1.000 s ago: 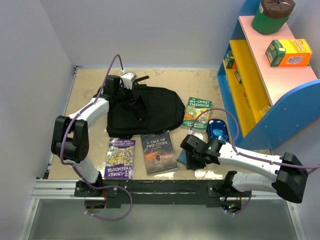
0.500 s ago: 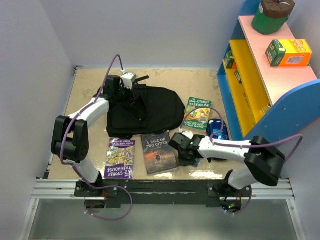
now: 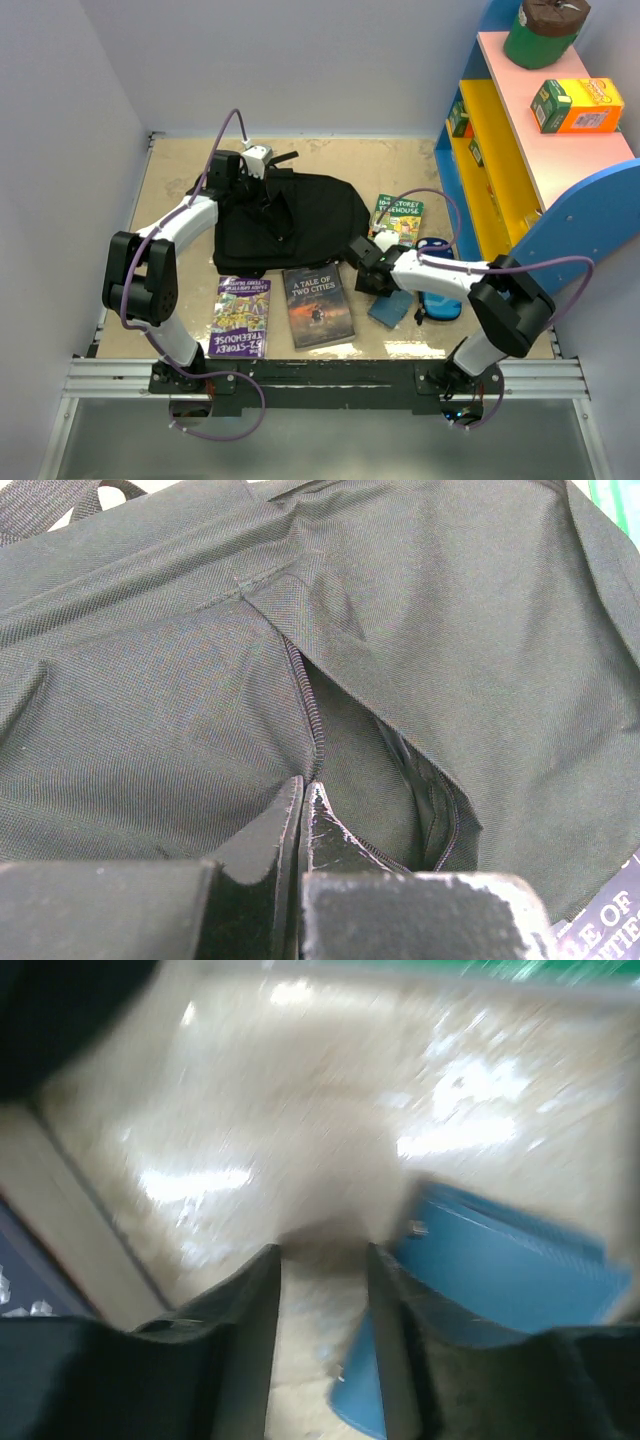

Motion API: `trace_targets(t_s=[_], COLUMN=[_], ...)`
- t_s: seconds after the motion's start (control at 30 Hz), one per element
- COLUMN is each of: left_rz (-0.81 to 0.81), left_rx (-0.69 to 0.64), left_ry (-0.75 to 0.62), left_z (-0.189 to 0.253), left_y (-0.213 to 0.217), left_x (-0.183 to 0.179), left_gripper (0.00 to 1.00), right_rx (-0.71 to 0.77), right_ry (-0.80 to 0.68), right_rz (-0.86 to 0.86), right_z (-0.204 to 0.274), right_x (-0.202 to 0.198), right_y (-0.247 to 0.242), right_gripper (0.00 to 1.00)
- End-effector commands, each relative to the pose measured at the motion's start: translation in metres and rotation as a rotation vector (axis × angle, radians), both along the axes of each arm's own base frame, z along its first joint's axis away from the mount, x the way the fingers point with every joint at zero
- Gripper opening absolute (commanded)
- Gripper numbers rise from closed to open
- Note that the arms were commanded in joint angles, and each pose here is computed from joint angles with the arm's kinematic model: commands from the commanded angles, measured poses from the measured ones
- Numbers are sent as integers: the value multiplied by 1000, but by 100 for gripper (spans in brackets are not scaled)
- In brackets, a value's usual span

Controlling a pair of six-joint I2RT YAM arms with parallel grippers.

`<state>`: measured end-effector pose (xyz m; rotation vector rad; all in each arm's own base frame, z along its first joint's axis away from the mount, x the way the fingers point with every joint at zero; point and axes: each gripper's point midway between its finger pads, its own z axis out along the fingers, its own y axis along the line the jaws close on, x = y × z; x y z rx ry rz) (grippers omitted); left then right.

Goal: Pack the student bag
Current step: Adjust the personal item at the center of the board.

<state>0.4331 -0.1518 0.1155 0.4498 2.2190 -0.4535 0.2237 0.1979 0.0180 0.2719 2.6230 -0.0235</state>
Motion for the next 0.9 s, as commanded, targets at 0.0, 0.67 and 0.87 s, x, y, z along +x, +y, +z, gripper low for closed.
trace_targets(t_s=[0.0, 0.67, 0.87], left_rz=[-20, -44, -48], left_rx=[-30, -12, -22], left_ry=[-65, -73, -74], left_z=[31, 28, 30], left_y=[-4, -3, -5], left_x=[6, 3, 2], left_gripper=[0, 0, 0], right_rx=[37, 202, 218], right_ry=[-127, 54, 80], right_rz=[-7, -136, -161], right_z=[31, 44, 33], right_x=[26, -65, -77], right_y=[-4, -46, -53], right_gripper=[57, 88, 89])
